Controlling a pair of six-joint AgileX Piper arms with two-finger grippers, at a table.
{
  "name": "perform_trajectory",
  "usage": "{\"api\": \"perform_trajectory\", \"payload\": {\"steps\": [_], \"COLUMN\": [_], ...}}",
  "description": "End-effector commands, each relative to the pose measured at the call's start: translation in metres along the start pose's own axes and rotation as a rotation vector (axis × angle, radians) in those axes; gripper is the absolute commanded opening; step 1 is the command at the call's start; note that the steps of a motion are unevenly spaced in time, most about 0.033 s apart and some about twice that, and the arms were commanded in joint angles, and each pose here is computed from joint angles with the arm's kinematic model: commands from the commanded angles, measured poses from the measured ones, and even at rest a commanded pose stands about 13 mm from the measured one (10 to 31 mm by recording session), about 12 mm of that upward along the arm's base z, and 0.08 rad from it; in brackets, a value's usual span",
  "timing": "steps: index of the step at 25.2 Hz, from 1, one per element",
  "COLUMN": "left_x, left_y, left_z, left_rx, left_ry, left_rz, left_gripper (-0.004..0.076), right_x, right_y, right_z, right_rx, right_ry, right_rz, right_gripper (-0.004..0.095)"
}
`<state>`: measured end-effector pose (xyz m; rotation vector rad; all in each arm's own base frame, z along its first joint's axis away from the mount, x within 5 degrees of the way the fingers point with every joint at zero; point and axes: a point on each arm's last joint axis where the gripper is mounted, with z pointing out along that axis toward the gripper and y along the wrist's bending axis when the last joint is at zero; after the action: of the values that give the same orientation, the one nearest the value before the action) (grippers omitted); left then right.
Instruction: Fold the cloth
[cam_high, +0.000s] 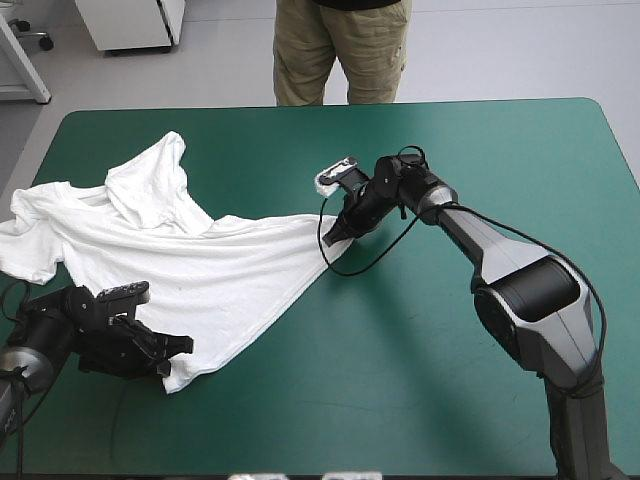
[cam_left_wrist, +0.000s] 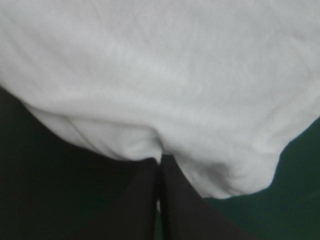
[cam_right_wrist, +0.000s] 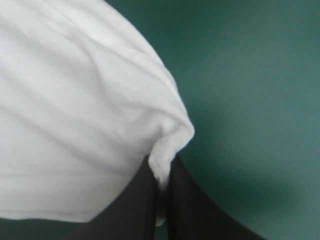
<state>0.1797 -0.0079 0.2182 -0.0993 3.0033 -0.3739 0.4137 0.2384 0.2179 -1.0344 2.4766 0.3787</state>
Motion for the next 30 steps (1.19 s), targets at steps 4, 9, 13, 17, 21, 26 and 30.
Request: {"api": "perform_trajectory", "payload": {"steps": [4,9,13,17,21,26,30], "left_x": [0.001,0.007,0.005,0.000,-0.001,0.014,0.034], "left_y": [-0.007,-0.016,-0.031,-0.047,-0.067,-0.096,-0.115], "left_z": [-0.020,-0.049,-0.105,-0.163,-0.238,-0.348,-0.401], "left_rx": [0.016,0.026,0.034,0.036,0.033,0.037,0.098], "left_ry": [-0.082,-0.133,-0.270,-0.454,-0.719,-1.149,-1.384], "left_rz": [0.025,0.064,0.133,0.193,0.263,0.375,0.464], "left_gripper": [-0.0009,-0.0009,-0.0009,-0.0009,-0.0009,-0.0009,-0.0009], "right_x": [-0.022,-0.025,-0.019,-0.007,0.014,0.049,0.068], "right_y": [0.015,0.034,0.057,0.074,0.094,0.122,0.139], "right_z": [-0.090,-0.160,-0.230,-0.288,-0.361,-0.455,-0.503], "right_rx": [0.055,0.060,0.039,0.070,0.153,0.260,0.305], "right_ry": [-0.156,-0.282,-0.429,-0.568,-0.801,-1.153,-1.284], "right_rz": [-0.042,-0.056,-0.074,-0.112,-0.147,-0.192,-0.249], "right_gripper": [-0.0001,-0.0002,-0.0002,-0.0002,-0.0012,-0.0017,-0.0017]}}
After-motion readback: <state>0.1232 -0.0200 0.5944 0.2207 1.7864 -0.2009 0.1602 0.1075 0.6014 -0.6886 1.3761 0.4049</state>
